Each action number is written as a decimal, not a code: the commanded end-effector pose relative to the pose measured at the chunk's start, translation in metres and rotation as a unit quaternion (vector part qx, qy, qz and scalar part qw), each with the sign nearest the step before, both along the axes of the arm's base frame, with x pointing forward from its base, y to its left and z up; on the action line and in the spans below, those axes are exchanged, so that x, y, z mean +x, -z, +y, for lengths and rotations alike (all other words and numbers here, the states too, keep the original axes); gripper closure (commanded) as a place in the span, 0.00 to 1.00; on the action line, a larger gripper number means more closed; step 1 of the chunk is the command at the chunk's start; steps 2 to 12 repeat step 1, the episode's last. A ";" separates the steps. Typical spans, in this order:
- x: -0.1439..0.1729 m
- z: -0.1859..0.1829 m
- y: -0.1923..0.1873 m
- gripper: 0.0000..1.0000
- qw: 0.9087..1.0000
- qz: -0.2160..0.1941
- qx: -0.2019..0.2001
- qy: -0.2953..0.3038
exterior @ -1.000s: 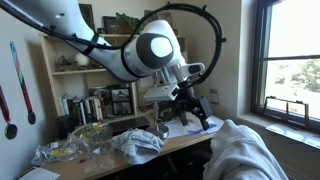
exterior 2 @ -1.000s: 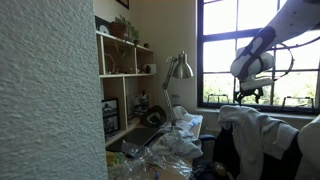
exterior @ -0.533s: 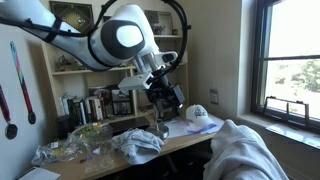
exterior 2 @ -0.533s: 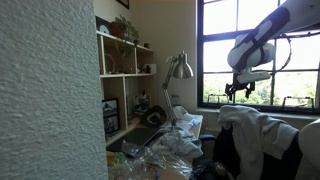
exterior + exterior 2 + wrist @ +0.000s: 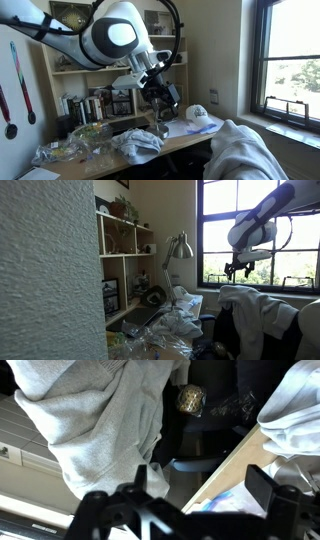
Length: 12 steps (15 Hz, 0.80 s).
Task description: Pull the chair out of the desk
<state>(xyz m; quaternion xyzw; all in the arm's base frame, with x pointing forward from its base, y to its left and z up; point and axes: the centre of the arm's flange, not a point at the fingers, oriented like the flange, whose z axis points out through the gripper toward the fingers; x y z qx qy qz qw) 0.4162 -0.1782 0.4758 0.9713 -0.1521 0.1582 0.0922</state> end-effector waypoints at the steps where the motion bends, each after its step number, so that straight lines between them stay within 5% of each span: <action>1: 0.000 0.000 0.000 0.00 1.000 0.000 0.000 0.000; 12: 0.000 0.000 0.000 0.00 1.000 0.000 0.000 0.000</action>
